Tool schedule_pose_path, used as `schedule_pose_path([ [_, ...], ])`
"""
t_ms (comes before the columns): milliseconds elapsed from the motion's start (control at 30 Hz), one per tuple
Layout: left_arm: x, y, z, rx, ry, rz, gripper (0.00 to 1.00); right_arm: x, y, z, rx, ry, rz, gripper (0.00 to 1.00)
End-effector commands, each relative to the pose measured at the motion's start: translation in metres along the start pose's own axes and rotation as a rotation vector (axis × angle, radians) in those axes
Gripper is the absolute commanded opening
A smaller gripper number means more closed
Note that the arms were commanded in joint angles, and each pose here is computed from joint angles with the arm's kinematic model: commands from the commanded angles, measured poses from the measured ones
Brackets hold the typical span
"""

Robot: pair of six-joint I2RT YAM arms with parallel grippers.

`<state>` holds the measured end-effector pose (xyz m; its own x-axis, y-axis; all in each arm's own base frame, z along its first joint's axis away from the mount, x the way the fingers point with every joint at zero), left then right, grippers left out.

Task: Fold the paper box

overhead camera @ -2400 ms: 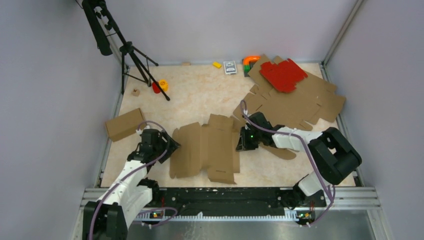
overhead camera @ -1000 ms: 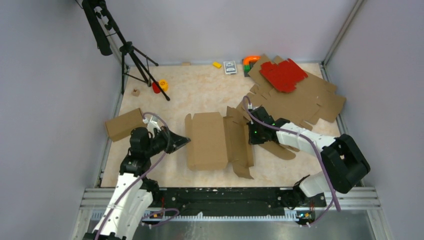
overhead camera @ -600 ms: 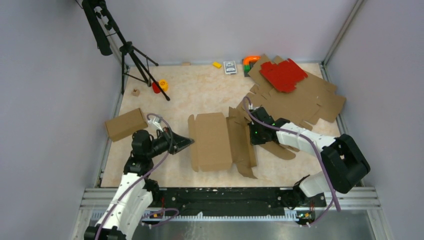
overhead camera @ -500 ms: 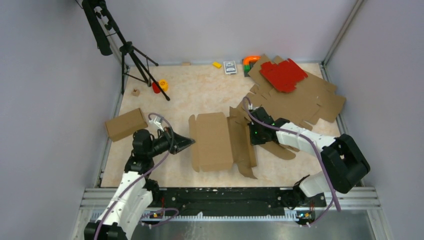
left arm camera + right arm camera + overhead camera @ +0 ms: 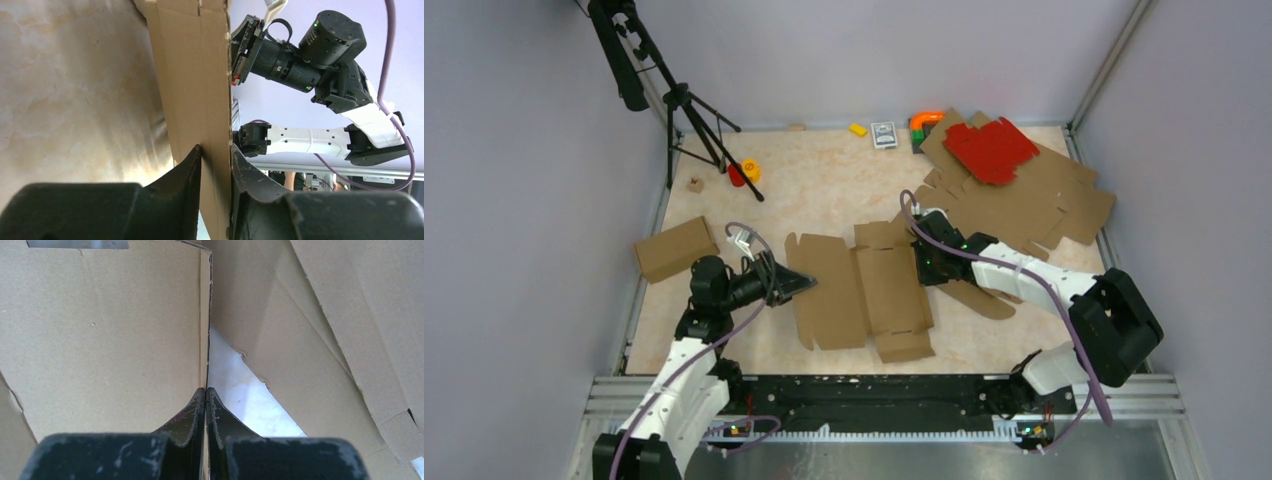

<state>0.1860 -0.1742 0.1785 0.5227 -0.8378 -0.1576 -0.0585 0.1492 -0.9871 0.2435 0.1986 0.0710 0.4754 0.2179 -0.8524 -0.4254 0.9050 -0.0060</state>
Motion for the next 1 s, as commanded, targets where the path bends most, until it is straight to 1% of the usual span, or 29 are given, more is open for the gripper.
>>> schedule_pose_path([
  [0, 0.001, 0.003, -0.004, 0.032, 0.047, -0.01, 0.23, -0.007, 0.009, 0.023, -0.004, -0.06, 0.02, 0.0],
  [100, 0.002, 0.002, -0.003, 0.036, 0.054, 0.001, 0.22, -0.007, 0.017, 0.024, -0.006, -0.064, 0.051, 0.0],
  [167, 0.002, -0.001, -0.002, 0.042, 0.052, 0.002, 0.23, -0.007, 0.025, 0.024, -0.013, -0.06, 0.077, 0.0],
  [233, 0.002, -0.003, 0.0, 0.056, 0.048, 0.02, 0.26, -0.007, 0.035, 0.025, -0.024, -0.06, 0.097, 0.04],
  [333, 0.002, 0.0, 0.004, 0.066, 0.043, 0.093, 0.26, -0.005, 0.044, 0.025, -0.026, -0.056, 0.134, 0.08],
  [400, 0.002, 0.005, 0.006, 0.056, 0.044, 0.136, 0.24, -0.002, 0.046, 0.024, -0.022, -0.053, 0.139, 0.08],
  [600, 0.011, 0.006, 0.005, 0.039, 0.072, 0.141, 0.14, 0.007, 0.051, 0.016, -0.026, -0.028, 0.164, 0.08],
  [967, 0.029, 0.014, 0.003, 0.044, 0.107, 0.16, 0.1, 0.013, 0.058, 0.011, -0.027, -0.011, 0.204, 0.07],
])
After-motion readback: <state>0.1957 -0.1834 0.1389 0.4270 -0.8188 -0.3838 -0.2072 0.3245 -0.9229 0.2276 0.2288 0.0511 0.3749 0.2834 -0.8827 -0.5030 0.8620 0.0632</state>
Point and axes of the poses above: each gripper's point midway between its finger pads, its own x axis out along the fingers, its own y axis along the line the jaws close on, z = x × y, the point moved 1 cm from there along -x, back along the fingers, and after that the axes turned 14 degrees about -x, right-handed, at the moved point
